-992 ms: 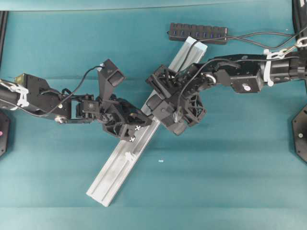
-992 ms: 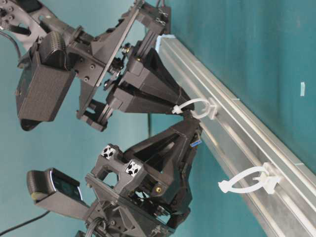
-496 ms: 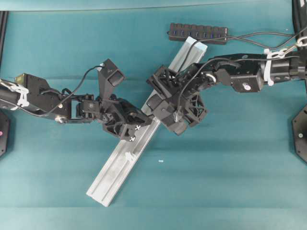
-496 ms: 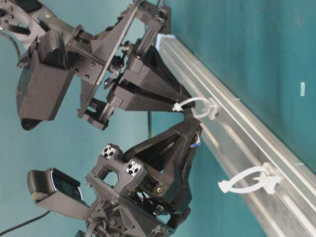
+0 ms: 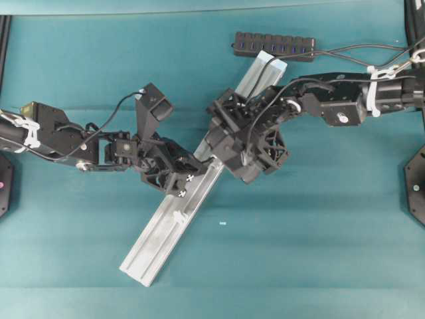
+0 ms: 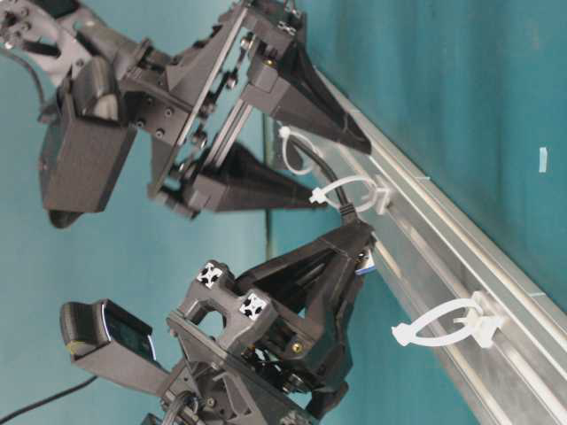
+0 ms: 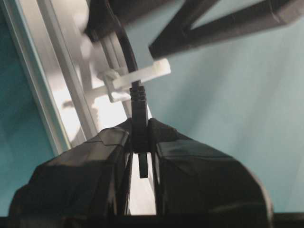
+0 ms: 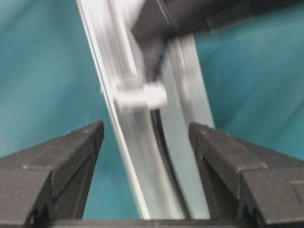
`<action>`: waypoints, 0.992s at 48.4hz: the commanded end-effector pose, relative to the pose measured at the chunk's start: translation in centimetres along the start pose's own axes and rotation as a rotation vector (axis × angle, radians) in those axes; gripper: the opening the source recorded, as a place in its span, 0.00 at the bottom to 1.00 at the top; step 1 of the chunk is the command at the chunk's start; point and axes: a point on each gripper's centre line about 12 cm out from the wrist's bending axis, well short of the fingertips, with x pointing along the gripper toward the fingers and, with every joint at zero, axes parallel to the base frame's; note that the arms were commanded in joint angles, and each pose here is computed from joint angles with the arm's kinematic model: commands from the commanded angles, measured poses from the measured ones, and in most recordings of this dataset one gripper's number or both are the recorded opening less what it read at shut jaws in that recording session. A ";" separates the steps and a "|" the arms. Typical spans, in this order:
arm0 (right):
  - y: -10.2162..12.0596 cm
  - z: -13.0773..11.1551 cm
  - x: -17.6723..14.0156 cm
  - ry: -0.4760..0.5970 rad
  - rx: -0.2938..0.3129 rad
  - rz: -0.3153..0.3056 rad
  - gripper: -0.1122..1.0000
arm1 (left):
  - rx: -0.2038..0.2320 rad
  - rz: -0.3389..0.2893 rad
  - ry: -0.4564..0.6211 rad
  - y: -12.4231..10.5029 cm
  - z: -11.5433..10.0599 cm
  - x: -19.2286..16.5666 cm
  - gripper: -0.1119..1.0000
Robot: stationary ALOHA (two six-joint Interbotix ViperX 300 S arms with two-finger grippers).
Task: Pass the USB cable through three rings with both arms.
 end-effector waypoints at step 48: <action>1.5 5.7 0.3 -0.088 0.162 -0.032 0.82 | -0.161 -0.047 0.034 -2.3 -1.0 -3.5 0.20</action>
